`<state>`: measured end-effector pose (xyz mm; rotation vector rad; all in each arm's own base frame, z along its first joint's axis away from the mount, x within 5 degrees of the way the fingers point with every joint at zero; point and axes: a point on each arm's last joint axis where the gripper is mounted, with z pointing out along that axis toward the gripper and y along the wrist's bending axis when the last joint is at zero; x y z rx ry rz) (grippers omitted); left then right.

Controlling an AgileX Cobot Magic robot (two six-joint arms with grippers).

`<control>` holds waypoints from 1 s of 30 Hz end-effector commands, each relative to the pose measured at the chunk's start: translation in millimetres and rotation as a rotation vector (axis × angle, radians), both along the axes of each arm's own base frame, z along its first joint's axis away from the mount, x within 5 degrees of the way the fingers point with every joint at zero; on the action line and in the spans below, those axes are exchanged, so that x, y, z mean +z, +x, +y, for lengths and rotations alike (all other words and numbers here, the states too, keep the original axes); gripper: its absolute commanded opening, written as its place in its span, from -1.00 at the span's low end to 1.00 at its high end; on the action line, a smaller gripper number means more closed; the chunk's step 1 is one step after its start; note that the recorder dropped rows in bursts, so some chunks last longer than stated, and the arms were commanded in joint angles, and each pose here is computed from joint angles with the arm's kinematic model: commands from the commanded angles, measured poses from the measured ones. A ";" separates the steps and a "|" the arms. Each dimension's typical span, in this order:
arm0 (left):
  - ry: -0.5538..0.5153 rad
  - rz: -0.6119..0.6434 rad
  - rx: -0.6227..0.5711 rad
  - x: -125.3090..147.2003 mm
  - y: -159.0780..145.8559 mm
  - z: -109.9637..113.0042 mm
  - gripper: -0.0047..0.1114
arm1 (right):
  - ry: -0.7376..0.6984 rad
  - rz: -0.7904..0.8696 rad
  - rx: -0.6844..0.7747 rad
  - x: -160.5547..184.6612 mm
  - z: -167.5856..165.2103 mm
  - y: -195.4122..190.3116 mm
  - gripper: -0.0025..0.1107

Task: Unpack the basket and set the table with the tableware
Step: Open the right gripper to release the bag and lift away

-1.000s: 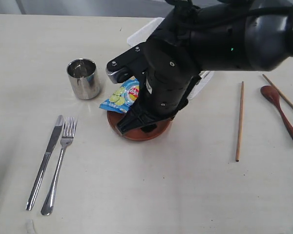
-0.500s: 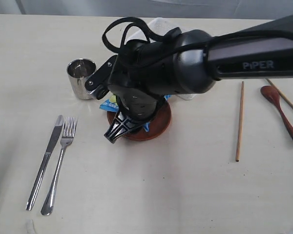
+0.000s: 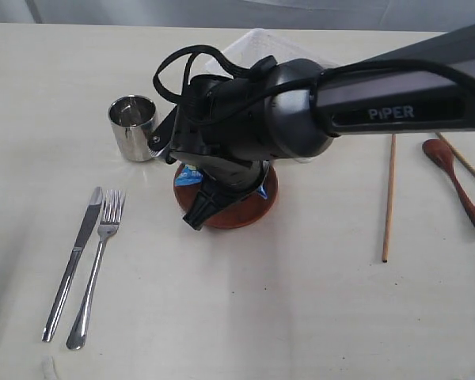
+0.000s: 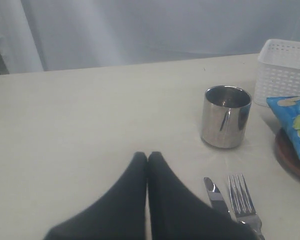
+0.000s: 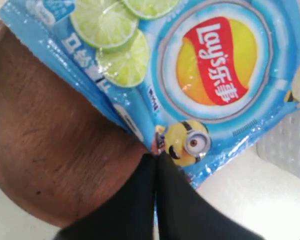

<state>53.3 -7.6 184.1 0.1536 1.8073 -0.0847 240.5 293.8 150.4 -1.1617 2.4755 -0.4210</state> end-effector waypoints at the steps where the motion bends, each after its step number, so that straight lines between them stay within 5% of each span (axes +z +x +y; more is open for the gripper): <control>1: -0.004 -0.008 -0.006 0.0 0.0 -0.4 -0.92 | -0.019 -0.019 0.024 21.9 0.8 -12.3 -0.96; 22: -0.004 -0.008 -0.006 0.0 0.0 -0.4 -0.92 | -0.097 0.089 0.111 8.0 4.0 -27.5 -0.96; 30: -0.004 -0.008 -0.006 0.0 0.0 -0.4 -0.92 | -0.092 0.119 0.122 7.4 4.9 -29.9 -0.24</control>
